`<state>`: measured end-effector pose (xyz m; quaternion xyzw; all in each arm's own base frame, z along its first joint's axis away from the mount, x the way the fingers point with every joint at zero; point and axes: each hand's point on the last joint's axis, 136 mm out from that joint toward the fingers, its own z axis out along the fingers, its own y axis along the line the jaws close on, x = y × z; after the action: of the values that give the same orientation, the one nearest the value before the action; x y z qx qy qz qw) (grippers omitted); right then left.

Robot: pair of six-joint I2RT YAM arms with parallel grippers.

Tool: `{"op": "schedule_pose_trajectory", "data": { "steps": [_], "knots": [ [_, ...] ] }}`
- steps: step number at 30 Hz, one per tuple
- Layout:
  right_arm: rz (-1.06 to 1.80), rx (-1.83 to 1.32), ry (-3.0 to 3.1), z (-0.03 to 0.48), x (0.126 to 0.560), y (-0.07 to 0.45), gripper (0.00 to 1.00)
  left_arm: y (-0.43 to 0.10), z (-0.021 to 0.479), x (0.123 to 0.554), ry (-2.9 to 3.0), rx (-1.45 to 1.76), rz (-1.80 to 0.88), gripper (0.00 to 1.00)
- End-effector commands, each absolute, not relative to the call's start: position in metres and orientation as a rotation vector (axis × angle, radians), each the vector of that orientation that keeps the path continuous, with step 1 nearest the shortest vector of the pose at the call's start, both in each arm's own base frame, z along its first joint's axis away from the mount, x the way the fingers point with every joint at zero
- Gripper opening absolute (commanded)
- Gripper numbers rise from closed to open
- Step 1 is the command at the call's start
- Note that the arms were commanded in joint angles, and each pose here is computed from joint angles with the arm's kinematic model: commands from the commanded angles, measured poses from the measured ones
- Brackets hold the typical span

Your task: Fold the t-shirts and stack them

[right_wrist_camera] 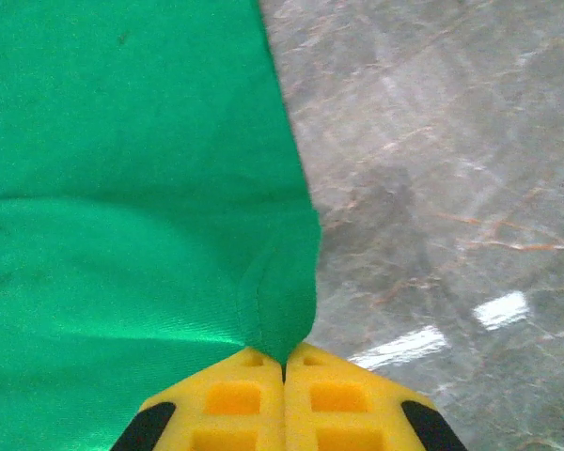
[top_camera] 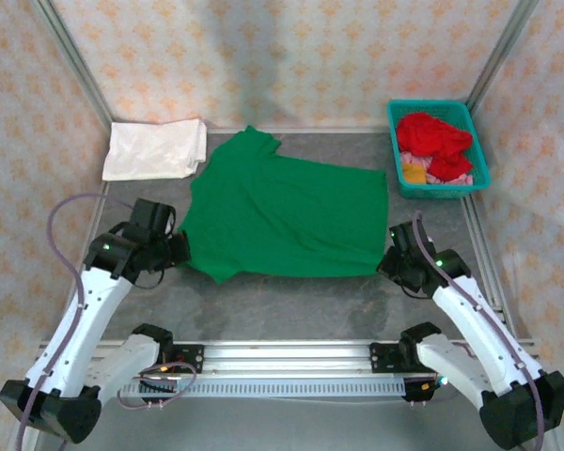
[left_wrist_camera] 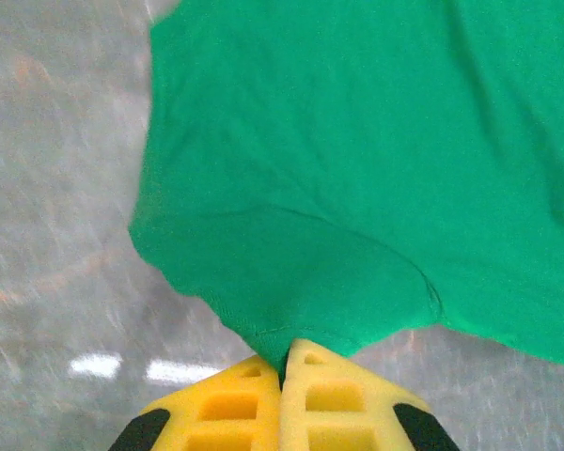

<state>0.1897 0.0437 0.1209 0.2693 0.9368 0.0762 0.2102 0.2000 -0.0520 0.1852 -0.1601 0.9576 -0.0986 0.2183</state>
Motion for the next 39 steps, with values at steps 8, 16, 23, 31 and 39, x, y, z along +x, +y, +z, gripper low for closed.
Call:
{"op": "schedule_pose_trajectory", "data": {
  "steps": [8,16,23,31,39],
  "knots": [
    [0.172,0.953,2.504,0.129,0.170,0.022,0.00,-0.045,0.193,0.152,2.698,-0.473,-0.221,0.00],
    [0.270,1.055,2.754,0.061,0.124,0.045,0.00,-0.028,0.182,0.146,2.772,-0.486,-0.041,0.00],
    [0.332,1.029,2.811,0.056,0.128,0.058,0.08,-0.026,0.191,0.166,2.753,-0.470,0.008,0.00],
    [0.296,0.989,2.759,0.073,0.149,0.055,0.00,-0.028,0.194,0.202,2.735,-0.450,-0.031,0.00],
    [0.210,0.916,2.745,0.090,0.170,0.050,0.00,-0.026,0.209,0.236,2.772,-0.298,0.043,0.00]
  ]
}}
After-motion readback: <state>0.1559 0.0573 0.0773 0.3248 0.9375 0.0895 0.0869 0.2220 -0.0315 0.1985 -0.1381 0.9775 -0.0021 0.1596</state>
